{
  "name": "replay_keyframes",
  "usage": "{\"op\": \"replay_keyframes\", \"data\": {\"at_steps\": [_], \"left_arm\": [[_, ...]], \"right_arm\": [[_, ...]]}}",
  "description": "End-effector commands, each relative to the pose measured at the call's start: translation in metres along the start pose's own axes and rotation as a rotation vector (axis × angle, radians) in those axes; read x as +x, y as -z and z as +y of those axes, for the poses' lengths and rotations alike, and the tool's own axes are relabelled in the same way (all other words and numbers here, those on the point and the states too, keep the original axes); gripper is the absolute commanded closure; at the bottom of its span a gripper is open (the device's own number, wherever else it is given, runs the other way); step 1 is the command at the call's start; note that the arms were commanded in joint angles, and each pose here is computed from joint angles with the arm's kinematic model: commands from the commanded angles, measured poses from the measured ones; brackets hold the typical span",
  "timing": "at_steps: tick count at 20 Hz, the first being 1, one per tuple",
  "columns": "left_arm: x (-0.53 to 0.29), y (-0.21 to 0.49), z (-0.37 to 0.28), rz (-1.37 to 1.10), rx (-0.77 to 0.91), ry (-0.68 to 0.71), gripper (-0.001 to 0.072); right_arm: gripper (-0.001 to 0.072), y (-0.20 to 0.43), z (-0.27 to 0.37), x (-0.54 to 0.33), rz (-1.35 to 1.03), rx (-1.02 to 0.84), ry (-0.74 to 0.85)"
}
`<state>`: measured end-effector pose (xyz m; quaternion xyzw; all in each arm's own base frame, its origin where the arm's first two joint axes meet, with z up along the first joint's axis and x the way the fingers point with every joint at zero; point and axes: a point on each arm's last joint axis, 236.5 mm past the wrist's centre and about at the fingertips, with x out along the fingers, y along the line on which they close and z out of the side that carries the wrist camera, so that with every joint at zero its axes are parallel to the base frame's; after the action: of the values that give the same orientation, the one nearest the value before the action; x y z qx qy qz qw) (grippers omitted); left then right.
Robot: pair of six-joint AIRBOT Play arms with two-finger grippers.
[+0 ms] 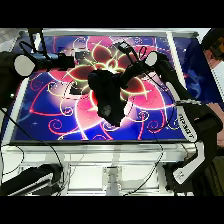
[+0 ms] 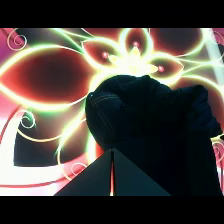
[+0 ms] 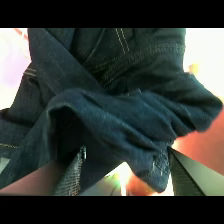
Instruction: Fold the clothes and pants, and hang the long-sleeved shirts on hangers.
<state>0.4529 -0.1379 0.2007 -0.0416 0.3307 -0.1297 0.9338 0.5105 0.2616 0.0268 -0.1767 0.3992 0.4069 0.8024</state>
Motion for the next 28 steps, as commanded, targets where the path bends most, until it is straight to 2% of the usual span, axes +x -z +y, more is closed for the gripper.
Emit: {"op": "replay_keyframes", "data": {"at_steps": [1,3,4,5,6,10,12,14,18,19,20,21,22,23,25,26,28], "left_arm": [[0.0,0.0,0.0,0.0,0.001,0.0,0.07],[0.0,0.0,0.0,0.0,0.001,0.0,0.07],[0.0,0.0,0.0,0.0,0.001,0.0,0.07],[0.0,0.0,0.0,0.0,0.001,0.0,0.07],[0.0,0.0,0.0,0.0,0.001,0.0,0.07],[0.009,0.005,0.001,0.02,0.0,-0.003,0.0699],[0.022,0.013,0.001,0.051,-0.01,0.002,0.0699],[0.037,0.023,-0.008,0.089,-0.05,0.043,0.0699],[0.067,0.048,-0.03,0.161,-0.034,0.077,0.0699],[0.073,0.055,-0.037,0.179,-0.024,0.085,0.0699],[0.079,0.061,-0.045,0.194,-0.013,0.095,0.0699],[0.083,0.065,-0.052,0.2,-0.002,0.106,0.0698],[0.086,0.066,-0.061,0.195,0.008,0.118,0.0698],[0.088,0.064,-0.07,0.178,0.017,0.132,0.0673],[0.09,0.059,-0.091,0.137,0.036,0.167,0.0486],[0.089,0.058,-0.104,0.123,0.039,0.193,0.0427],[0.086,0.064,-0.138,0.114,0.102,0.261,0.0407]], "right_arm": [[0.0107,0.001,0.004,0.021,-0.002,-0.049,-0.007],[0.012,0.002,0.002,0.029,-0.003,-0.05,0.003],[0.0251,0.002,-0.002,0.029,-0.004,-0.058,0.019],[0.0521,0.001,-0.006,0.027,-0.004,-0.069,0.038],[0.067,0.001,-0.012,0.023,0.001,-0.079,0.057],[0.0679,-0.013,-0.051,-0.016,0.013,-0.118,0.166],[0.0679,-0.018,-0.087,-0.051,0.01,-0.055,0.264],[0.068,0.002,-0.115,-0.079,0.044,0.078,0.308],[0.0677,0.093,-0.133,-0.105,0.238,0.399,0.247],[0.0672,0.105,-0.137,-0.107,0.243,0.487,0.241],[0.0611,0.111,-0.141,-0.108,0.235,0.554,0.237],[0.0408,0.114,-0.145,-0.111,0.226,0.592,0.241],[0.0118,0.116,-0.147,-0.113,0.225,0.603,0.24],[-0.0001,0.116,-0.148,-0.114,0.223,0.601,0.244],[0.0015,0.113,-0.149,-0.115,0.211,0.597,0.25],[0.0015,0.113,-0.15,-0.115,0.209,0.596,0.251],[0.0017,0.112,-0.151,-0.115,0.203,0.595,0.256]]}}
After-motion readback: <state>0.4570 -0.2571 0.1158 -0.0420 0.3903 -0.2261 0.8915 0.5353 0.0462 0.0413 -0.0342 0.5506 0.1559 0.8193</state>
